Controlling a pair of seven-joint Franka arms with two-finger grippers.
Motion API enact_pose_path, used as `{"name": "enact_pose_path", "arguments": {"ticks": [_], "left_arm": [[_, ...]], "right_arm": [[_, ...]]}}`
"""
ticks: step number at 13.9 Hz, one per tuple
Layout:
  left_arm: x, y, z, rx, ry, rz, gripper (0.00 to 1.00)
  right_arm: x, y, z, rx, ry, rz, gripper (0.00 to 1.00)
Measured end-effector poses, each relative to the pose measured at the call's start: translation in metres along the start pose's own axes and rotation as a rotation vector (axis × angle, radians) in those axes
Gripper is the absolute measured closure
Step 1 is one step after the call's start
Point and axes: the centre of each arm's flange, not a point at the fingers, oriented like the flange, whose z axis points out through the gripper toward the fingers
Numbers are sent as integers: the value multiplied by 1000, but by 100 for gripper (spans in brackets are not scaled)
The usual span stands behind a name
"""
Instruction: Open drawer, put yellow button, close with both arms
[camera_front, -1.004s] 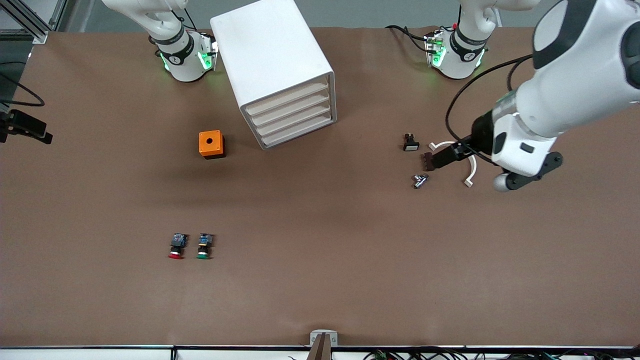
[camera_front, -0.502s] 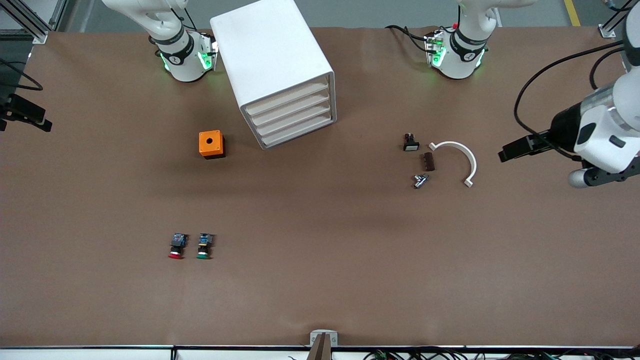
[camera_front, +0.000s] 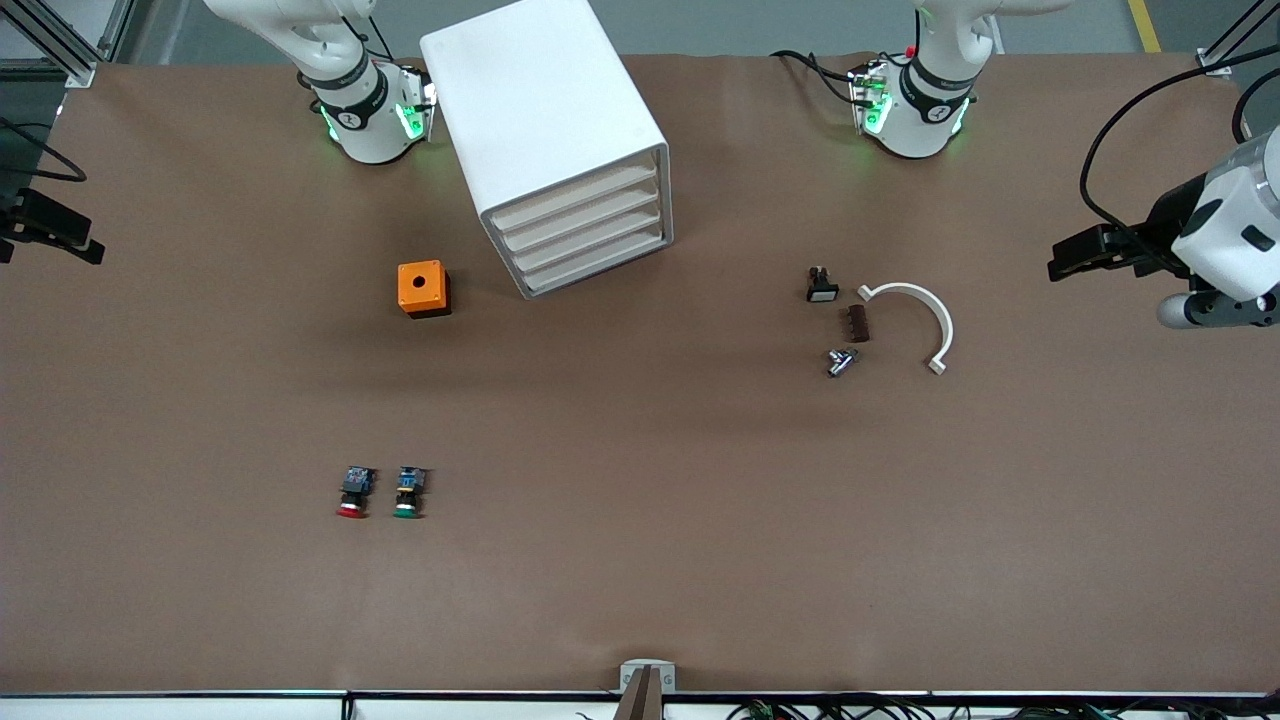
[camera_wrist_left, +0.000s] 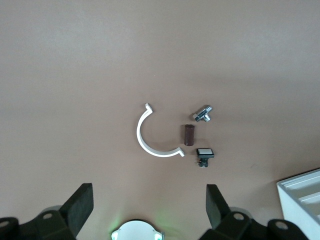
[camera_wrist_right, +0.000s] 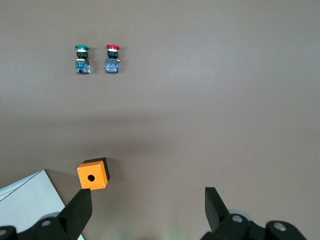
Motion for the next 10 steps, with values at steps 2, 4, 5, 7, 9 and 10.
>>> {"name": "enact_pose_path", "arguments": {"ticks": [2,4,5,7,9,10], "left_arm": [[-16,-9,8,-1,26,12,0],[-34,-14,17,-3,55,18,0],[-42,-15,20,-3,66,18,0],[-49,-16,21,-5,95,16,0],[-47,-16,16,-8,124,15,0],[-45,-16,12,-9,139,16,0]], "right_arm": [[0,0,0,0,0,0,0],[0,1,0,0,5,1,0],[1,1,-1,-1,9,2,0],[1,2,-1,-1,16,2,0],[3,2,-3,-3,29,3,0],[3,2,-3,-3,33,2,0]]}}
